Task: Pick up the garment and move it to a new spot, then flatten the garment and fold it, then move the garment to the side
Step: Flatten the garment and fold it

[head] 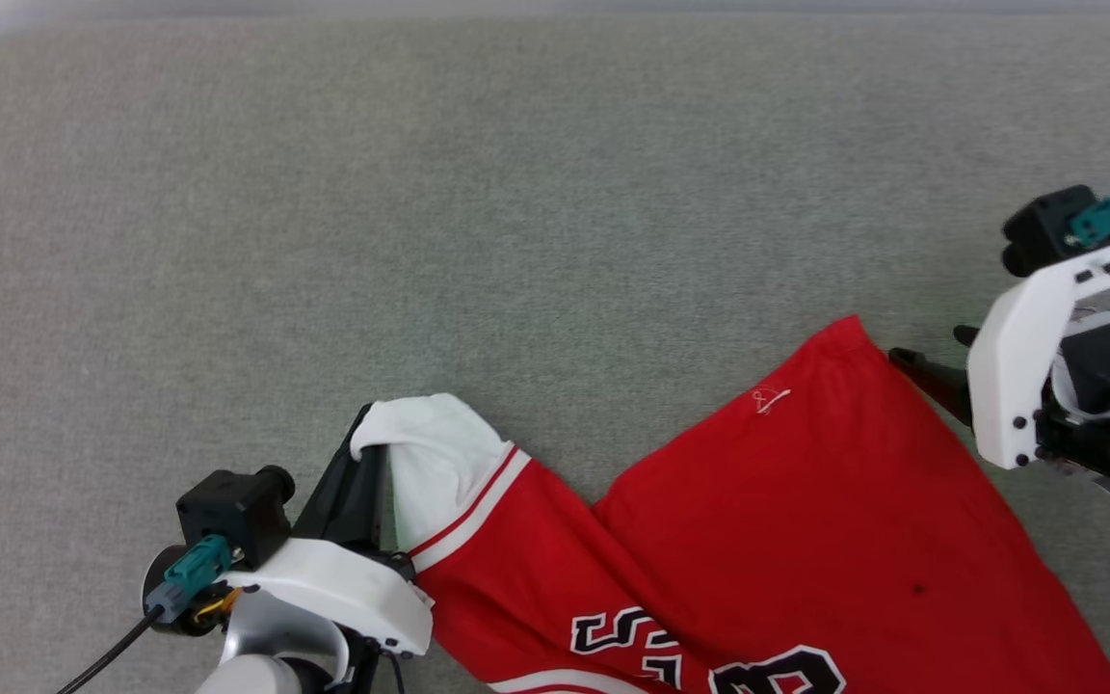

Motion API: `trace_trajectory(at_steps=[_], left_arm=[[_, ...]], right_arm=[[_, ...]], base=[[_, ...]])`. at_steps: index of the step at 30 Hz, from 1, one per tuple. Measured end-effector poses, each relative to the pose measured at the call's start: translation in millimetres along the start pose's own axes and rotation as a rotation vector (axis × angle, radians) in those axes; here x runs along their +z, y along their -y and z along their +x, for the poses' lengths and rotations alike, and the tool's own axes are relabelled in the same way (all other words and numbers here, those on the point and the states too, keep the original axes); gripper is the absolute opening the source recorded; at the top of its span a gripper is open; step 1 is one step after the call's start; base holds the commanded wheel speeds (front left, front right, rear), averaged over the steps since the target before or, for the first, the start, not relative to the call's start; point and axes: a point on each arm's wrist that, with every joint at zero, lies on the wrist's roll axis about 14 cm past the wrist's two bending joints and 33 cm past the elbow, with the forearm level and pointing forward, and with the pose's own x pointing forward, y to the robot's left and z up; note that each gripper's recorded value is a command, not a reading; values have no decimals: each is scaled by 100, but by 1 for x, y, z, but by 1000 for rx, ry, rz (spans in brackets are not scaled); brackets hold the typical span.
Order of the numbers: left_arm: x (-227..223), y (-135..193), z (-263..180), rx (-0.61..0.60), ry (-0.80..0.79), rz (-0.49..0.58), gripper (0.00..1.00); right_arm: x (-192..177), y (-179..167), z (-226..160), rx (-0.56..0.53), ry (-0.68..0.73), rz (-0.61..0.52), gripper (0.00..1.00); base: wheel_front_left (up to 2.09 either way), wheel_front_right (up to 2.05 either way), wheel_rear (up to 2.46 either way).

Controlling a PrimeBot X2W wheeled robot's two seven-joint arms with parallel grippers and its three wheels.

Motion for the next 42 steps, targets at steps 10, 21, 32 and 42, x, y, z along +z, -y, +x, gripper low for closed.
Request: trace_trajectory(at_steps=[10, 21, 32, 42], left_arm=[[-7, -8, 7, 28, 2, -15, 0], [-2, -19, -1, 64, 24, -18, 0], [81, -18, -7, -1, 192, 120, 0], [190, 19, 8, -101, 392, 180, 0]], right_arm=[[-22, -32, 47, 120, -271, -69, 100], [-18, -42, 46, 151, -259, -71, 0], [43, -13, -22, 9, 92, -41, 0], [89, 21, -112, -164, 392, -8, 0]], base=[[0, 0, 0], [0, 0, 0], [0, 0, 0], [0, 0, 0]])
